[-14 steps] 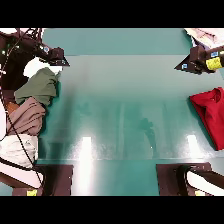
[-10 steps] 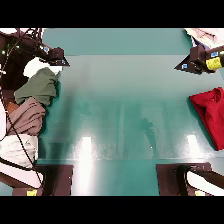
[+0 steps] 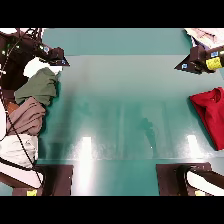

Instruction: Fold the shirts.

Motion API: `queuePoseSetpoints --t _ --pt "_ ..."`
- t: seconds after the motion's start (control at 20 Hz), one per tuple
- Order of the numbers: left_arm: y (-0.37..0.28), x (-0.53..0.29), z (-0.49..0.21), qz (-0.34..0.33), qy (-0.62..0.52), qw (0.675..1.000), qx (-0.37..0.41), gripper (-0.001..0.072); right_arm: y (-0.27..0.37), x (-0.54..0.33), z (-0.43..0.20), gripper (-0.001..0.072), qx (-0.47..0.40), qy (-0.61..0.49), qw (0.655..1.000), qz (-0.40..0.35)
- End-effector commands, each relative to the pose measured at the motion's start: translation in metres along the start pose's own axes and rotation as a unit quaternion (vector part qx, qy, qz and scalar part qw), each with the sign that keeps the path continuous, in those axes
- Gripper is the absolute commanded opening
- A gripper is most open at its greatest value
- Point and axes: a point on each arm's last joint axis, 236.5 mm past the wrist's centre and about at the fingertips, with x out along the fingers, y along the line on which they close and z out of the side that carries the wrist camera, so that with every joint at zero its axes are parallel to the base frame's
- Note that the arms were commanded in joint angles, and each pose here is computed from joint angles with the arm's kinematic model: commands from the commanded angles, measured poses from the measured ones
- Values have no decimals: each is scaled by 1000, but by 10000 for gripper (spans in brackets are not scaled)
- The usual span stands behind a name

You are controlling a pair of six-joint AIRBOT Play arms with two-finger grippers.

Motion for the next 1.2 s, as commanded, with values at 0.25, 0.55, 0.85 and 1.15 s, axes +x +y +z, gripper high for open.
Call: queuePoseSetpoints --t 0.25,0.55,0.85,1.15 --pt "139 -45 72 284 -160 945 -5 621 0 0 -3 23 -1 6 1000 0" --pt "249 -6 59 325 -157 931 -52 621 12 6 -9 23 -16 16 1000 7" --pt "294 34 51 333 -154 929 -48 621 35 15 -22 23 -43 35 998 21" --pt "297 36 58 333 -170 927 -44 222 35 18 -25 22 -52 41 998 12"
